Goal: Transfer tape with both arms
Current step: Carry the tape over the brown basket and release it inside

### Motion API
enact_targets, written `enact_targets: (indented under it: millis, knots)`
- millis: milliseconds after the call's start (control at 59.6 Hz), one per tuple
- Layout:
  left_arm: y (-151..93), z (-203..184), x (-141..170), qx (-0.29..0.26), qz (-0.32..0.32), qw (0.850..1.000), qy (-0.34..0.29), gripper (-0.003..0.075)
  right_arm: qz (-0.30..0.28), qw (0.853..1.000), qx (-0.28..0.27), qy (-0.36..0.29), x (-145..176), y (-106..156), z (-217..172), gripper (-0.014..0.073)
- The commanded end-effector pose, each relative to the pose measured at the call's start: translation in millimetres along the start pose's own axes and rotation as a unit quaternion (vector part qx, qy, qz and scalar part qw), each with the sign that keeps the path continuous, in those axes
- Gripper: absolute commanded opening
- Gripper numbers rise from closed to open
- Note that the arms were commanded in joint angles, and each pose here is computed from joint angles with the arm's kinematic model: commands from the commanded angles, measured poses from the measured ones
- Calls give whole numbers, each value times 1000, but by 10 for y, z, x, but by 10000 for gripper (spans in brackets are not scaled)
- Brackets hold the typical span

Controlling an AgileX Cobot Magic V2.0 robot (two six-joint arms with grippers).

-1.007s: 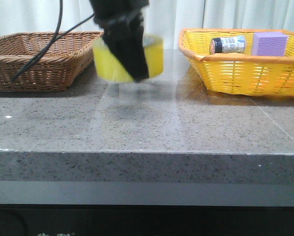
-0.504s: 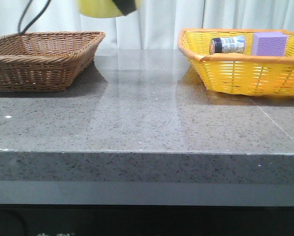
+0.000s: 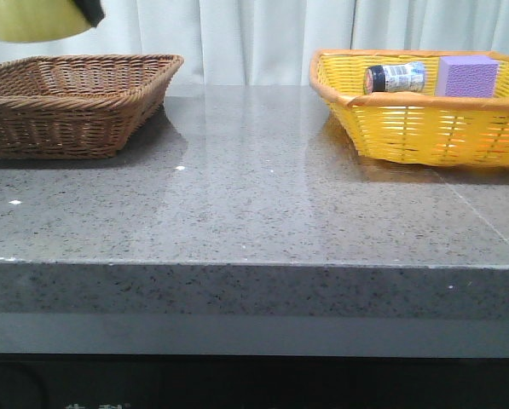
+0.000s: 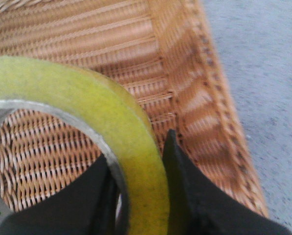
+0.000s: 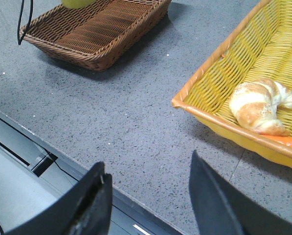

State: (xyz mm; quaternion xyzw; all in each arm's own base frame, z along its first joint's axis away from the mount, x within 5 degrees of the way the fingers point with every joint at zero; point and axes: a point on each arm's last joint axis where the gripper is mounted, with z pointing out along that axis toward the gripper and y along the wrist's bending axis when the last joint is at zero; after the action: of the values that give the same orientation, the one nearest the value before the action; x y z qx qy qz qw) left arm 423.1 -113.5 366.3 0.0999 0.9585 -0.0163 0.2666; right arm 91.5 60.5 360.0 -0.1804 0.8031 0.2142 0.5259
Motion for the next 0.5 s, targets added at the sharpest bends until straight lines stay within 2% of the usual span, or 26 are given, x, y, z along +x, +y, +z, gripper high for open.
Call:
enact_targets:
  millis: [0, 487]
  knots:
    - [47, -275, -52, 0, -21, 999, -37, 117, -1, 999, -2, -53, -150, 14, -50, 393]
    - [31, 532, -21, -11, -30, 999, 34, 117, -1, 999, -2, -53, -150, 14, -50, 393]
